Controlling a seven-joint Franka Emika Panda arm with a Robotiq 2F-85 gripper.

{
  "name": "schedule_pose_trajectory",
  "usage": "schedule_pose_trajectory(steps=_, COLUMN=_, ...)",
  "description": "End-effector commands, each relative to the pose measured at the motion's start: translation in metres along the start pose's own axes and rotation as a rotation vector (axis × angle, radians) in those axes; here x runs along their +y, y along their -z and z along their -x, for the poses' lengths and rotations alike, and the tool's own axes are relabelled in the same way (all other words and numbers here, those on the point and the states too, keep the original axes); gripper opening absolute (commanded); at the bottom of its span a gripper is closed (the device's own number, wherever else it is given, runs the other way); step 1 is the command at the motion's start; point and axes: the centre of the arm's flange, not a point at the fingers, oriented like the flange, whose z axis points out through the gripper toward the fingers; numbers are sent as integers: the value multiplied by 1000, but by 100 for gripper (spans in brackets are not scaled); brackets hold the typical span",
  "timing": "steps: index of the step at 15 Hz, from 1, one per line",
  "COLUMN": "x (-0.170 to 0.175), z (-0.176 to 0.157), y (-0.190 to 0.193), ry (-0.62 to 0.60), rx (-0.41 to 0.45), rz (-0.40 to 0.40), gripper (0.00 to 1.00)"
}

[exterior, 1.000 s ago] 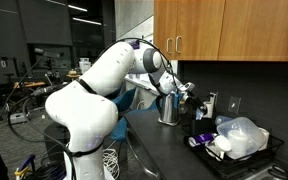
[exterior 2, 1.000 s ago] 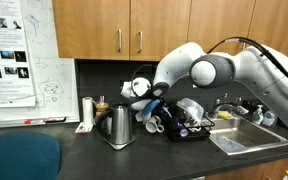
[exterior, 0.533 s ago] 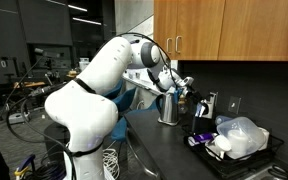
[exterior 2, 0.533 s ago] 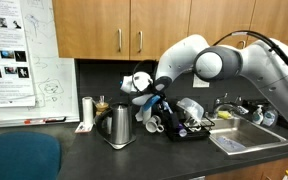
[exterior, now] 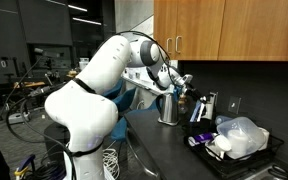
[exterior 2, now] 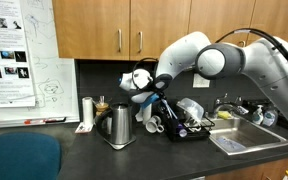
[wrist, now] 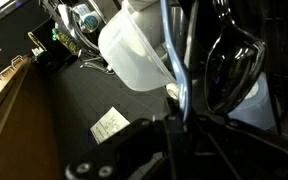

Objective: Take a fork and a knife off of the dish rack

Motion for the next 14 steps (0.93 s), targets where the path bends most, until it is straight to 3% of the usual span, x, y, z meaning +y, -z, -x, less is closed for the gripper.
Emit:
schedule_pose_trajectory(steps=1, x=18, z=-2, y=3, ry=-37, rx=17, rz=10, gripper=2)
schedule_pose_trajectory(steps=14, x=62, z=-35, y=13, ry=-89, rx=82, rz=85, gripper=2)
